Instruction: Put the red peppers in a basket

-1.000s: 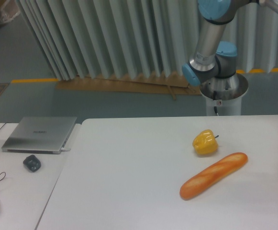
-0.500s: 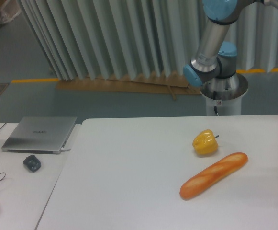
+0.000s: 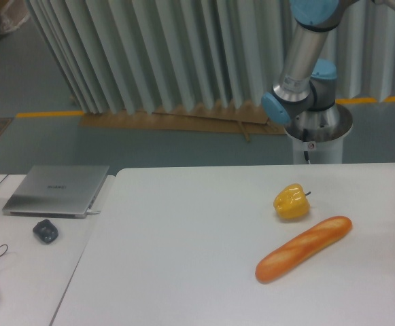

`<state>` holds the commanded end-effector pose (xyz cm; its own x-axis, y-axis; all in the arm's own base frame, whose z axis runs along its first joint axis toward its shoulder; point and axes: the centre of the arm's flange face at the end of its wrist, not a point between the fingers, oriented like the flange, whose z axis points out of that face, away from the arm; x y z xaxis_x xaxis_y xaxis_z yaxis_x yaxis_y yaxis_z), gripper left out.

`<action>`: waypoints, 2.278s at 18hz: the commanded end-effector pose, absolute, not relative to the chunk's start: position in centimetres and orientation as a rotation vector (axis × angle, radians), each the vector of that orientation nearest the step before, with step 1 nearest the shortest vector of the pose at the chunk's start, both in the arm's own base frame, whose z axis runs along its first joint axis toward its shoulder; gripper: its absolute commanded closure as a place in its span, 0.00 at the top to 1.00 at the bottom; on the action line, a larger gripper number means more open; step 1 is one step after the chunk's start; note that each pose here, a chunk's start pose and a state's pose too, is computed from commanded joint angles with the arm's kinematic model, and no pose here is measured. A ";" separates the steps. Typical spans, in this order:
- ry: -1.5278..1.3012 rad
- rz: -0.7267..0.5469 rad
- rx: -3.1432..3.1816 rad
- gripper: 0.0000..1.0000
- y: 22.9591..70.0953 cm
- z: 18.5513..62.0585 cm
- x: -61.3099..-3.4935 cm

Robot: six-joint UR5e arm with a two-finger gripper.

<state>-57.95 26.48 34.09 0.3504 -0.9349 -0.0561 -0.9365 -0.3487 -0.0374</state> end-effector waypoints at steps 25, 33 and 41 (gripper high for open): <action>1.637 0.128 -2.581 1.00 30.5 37.5 -56.2; 1.500 0.097 -2.716 1.00 36.4 40.7 -49.8; 1.384 0.071 -2.771 1.00 42.2 41.2 -43.8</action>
<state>-43.78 42.24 41.17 0.6003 -0.7975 -0.0604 -0.7995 -0.6004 -0.0185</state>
